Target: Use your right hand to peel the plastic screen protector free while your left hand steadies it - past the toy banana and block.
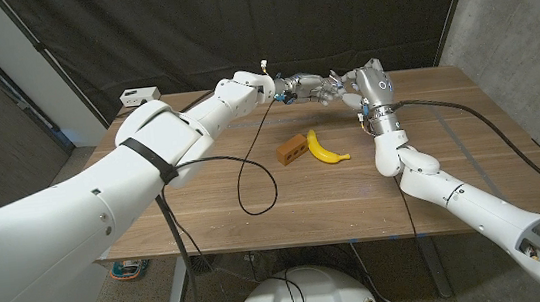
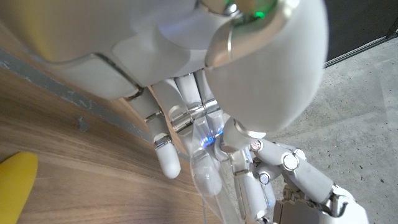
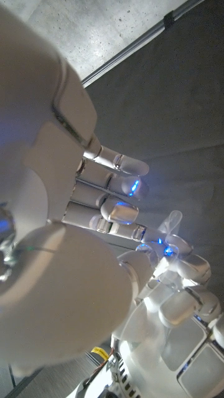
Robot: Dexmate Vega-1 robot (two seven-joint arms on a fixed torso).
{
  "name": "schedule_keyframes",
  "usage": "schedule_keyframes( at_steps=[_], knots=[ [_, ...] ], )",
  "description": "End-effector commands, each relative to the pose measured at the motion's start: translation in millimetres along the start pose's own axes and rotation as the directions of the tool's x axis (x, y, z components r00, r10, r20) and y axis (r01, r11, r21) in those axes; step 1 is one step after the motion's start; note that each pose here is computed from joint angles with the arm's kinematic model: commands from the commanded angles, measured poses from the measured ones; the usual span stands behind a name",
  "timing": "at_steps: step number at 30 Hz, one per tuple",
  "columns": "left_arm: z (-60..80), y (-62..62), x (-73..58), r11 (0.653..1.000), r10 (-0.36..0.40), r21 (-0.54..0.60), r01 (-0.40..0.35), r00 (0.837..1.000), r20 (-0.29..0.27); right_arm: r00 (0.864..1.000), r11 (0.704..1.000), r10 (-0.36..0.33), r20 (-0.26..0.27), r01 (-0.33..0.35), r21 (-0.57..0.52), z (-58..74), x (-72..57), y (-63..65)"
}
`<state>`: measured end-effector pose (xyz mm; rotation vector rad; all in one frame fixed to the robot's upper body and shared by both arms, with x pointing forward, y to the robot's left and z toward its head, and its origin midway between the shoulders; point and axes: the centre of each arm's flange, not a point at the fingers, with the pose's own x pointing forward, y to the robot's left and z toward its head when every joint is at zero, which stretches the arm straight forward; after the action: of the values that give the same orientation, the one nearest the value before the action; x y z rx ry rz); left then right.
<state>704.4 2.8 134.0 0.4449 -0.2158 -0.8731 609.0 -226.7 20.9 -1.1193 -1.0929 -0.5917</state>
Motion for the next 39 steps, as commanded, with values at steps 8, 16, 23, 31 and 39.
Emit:
schedule_keyframes(
  at_steps=[8,16,23,31,39],
  knots=[
    [-1.2,4.5,1.7,0.998,0.058,0.001,-0.058,0.998,-0.014,0.945,0.944,-0.328,-0.013,0.328,-0.031,7.0,-8.8,-11.2],
    [-2.5,5.6,0.1,0.999,0.052,0.0,-0.052,0.999,-0.013,0.92,0.921,-0.39,-0.041,0.389,-0.016,11.9,-7.5,-9.0],
    [-4.0,6.6,-2.2,0.999,0.038,-0.005,-0.038,0.999,-0.009,0.919,0.92,-0.391,-0.051,0.391,0.001,16.2,-5.8,-5.5],
    [-5.1,7.6,-6.9,1.0,0.002,-0.005,-0.002,1.0,0.0,0.919,0.92,-0.391,-0.049,0.392,0.016,20.1,-1.2,-3.7],
    [-7.6,9.6,-12.3,1.0,-0.028,0.003,0.028,1.0,0.008,0.902,0.904,-0.416,-0.116,0.424,0.06,22.8,-0.5,-4.0]
  ],
)
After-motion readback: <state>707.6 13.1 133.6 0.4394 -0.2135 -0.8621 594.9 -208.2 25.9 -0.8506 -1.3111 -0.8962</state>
